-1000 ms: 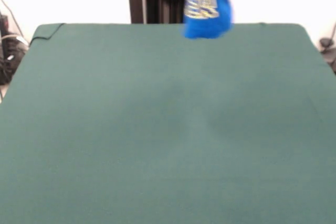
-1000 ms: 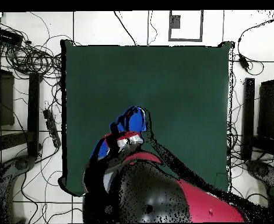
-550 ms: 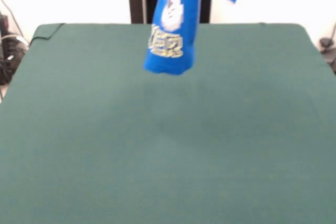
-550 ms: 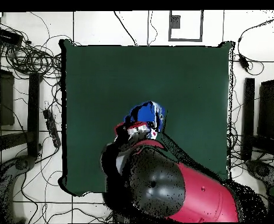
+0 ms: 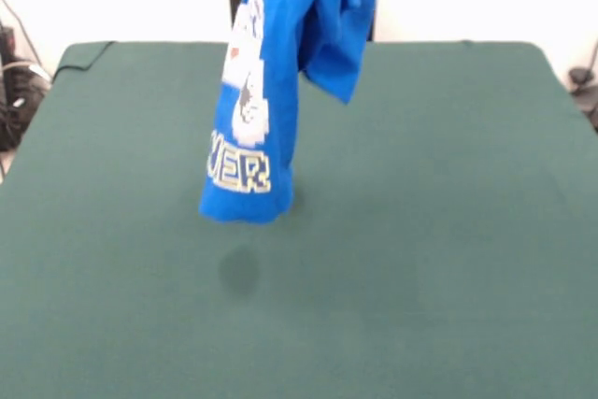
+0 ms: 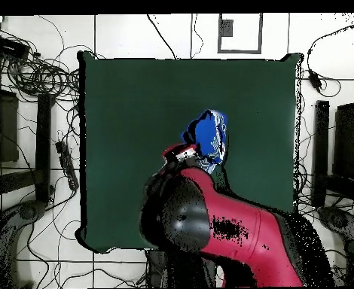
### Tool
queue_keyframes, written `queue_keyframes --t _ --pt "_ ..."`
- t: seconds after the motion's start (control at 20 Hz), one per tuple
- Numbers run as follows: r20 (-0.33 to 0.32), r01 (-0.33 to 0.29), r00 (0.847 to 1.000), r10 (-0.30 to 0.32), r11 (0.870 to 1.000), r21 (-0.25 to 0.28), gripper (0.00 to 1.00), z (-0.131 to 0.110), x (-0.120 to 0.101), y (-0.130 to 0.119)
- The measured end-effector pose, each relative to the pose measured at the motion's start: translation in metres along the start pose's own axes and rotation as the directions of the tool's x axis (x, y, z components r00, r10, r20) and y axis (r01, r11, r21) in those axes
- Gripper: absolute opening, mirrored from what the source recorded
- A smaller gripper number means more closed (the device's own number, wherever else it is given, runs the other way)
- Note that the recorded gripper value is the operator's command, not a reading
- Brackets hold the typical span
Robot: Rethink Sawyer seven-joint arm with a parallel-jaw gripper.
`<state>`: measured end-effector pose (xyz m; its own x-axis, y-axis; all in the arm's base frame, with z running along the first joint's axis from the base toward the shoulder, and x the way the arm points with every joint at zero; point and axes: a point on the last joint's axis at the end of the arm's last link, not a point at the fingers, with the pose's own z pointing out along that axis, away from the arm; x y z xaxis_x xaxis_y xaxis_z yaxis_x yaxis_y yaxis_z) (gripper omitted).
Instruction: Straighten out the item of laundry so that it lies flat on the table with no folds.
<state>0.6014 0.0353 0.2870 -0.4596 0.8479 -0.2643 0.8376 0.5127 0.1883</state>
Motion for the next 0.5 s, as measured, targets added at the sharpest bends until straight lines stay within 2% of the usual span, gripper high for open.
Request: queue_keyframes --t 0.2,0.35,0.5 --pt "0.017 0.07 0.997 -0.07 0.997 0.023 0.0 0.026 0.002 -0.01" --pt "0.015 0.101 0.995 -0.101 0.994 0.039 0.0 0.037 0.002 -0.015" --pt "0.009 0.146 0.989 -0.147 0.987 0.065 0.0 0.052 0.005 -0.025"
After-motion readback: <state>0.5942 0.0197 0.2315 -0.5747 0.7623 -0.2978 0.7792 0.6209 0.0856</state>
